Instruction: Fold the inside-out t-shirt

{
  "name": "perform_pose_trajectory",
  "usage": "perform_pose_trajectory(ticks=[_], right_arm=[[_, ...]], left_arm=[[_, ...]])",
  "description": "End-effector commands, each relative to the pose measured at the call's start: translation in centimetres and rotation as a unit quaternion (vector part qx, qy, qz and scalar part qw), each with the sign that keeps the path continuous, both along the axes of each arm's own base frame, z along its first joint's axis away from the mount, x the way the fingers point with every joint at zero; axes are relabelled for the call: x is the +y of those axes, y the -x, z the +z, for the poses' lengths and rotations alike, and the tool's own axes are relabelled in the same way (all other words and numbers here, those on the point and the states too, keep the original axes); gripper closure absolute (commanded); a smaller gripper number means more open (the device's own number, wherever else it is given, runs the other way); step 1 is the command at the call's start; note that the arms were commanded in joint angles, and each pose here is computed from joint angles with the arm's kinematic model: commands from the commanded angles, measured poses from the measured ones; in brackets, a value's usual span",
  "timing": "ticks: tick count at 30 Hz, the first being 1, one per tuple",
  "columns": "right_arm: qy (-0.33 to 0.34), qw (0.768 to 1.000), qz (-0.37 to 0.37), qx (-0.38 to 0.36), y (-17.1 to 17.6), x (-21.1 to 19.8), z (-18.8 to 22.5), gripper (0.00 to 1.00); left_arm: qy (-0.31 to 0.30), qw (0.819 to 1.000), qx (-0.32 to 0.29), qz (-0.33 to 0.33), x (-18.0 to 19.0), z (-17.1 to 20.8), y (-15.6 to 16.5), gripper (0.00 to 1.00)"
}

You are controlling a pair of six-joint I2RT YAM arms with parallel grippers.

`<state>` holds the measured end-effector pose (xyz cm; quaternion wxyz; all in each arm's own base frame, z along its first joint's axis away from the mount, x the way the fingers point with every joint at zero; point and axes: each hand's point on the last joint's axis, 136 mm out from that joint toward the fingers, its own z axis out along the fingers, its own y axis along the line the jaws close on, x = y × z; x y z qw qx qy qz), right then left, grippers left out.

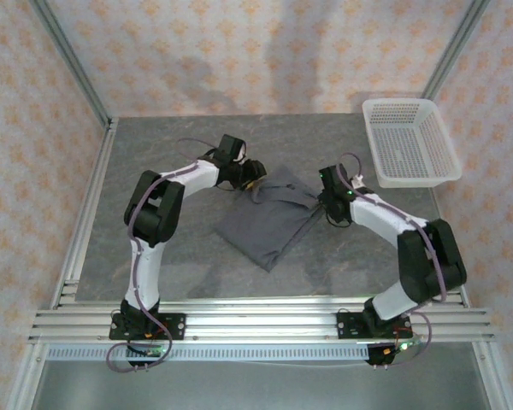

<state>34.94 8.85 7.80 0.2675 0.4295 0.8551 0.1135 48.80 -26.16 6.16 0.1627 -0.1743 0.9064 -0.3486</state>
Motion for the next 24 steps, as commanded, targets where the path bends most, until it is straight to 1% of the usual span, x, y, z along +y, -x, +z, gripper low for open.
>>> perform_pose_trajectory(ticks=[1, 2, 4, 6, 7, 9, 10, 12, 16, 20, 24], right_arm=[[-0.005, 0.999, -0.002, -0.044, 2.0, -0.8, 1.9, 0.63], [-0.016, 0.997, 0.026, -0.069, 2.1, 0.3, 2.6, 0.64], [-0.04, 0.988, 0.109, -0.105, 2.2, 4.1, 3.7, 0.67], [-0.048, 0.976, 0.186, -0.098, 2.8, 8.0, 3.6, 0.7], [-0.044, 0.969, 0.224, -0.09, 3.0, 10.0, 3.4, 0.73], [-0.042, 0.959, 0.272, -0.071, 3.0, 13.1, 2.6, 0.78], [-0.053, 0.952, 0.293, -0.067, 2.8, 14.8, 2.2, 0.82], [-0.072, 0.942, 0.32, -0.072, 1.7, 17.4, 2.1, 0.88], [-0.088, 0.931, 0.347, -0.076, -1.4, 21.2, 1.7, 0.96], [-0.13, 0.918, 0.369, -0.071, -2.7, 24.9, 1.1, 0.96], [-0.148, 0.912, 0.378, -0.056, -2.5, 27.3, -0.1, 0.97]], left_arm=[[0.029, 0.996, -0.084, -0.012, -0.5, 8.9, -1.2, 0.52], [0.028, 0.995, -0.091, -0.013, -0.3, 9.9, -1.0, 0.52], [0.019, 0.993, -0.113, -0.015, 0.2, 12.1, -0.5, 0.53], [0.004, 0.992, -0.127, -0.012, 1.0, 13.6, -0.1, 0.54], [-0.001, 0.99, -0.138, -0.012, 1.4, 15.0, 0.3, 0.55], [-0.01, 0.988, -0.153, -0.012, 2.0, 16.6, 0.8, 0.56], [-0.016, 0.987, -0.159, -0.013, 2.3, 17.2, 1.2, 0.56], [-0.026, 0.986, -0.163, -0.014, 2.9, 17.8, 1.9, 0.57], [-0.053, 0.985, -0.166, -0.011, 4.4, 18.0, 3.6, 0.57], [-0.066, 0.984, -0.164, 0.007, 6.5, 18.1, 5.0, 0.57], [-0.063, 0.982, -0.173, 0.038, 9.5, 19.3, 5.9, 0.57]])
